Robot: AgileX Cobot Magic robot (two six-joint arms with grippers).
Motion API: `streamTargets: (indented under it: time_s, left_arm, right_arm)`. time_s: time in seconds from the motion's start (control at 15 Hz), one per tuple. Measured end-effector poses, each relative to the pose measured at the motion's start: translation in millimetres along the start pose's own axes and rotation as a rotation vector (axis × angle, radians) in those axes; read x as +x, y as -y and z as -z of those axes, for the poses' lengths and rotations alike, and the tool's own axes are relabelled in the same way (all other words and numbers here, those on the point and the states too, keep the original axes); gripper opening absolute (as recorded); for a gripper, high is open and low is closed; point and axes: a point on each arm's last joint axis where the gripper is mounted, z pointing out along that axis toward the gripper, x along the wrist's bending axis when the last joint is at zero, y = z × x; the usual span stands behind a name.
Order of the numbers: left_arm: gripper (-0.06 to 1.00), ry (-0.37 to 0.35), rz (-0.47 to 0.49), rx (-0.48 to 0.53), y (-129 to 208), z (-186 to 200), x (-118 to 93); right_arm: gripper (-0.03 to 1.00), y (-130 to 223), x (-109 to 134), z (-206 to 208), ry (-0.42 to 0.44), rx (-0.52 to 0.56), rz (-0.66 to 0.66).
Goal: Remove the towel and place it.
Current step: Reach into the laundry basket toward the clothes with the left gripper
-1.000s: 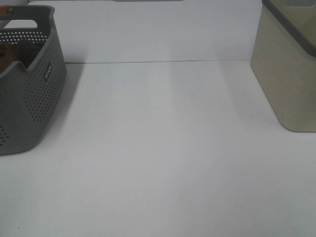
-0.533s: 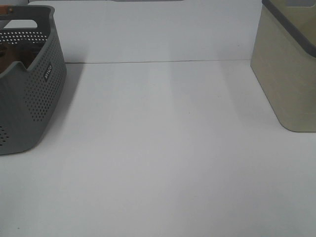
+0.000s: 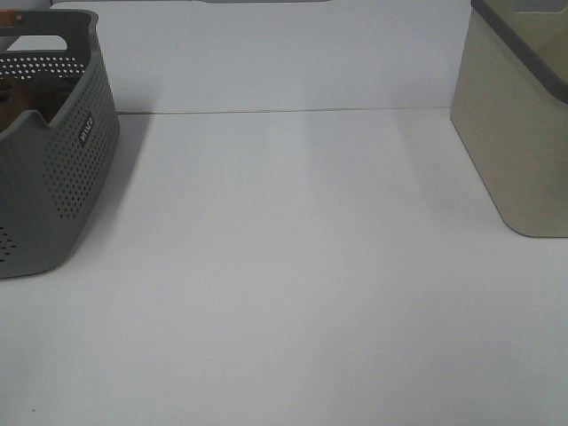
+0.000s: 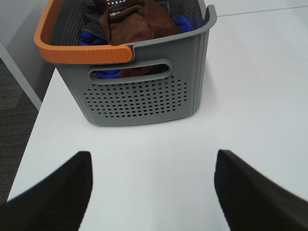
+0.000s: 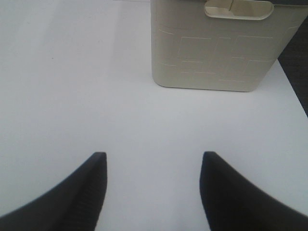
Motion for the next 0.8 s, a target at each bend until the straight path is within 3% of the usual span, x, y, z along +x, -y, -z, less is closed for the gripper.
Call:
streamTargets:
  time_s: [0.8]
  left_arm:
    - [0.68, 0.000, 0.000, 0.000, 0.0, 0.0, 0.0]
  right_arm:
    - [0.55, 0.0, 0.0, 0.0, 0.000, 0.000, 0.000]
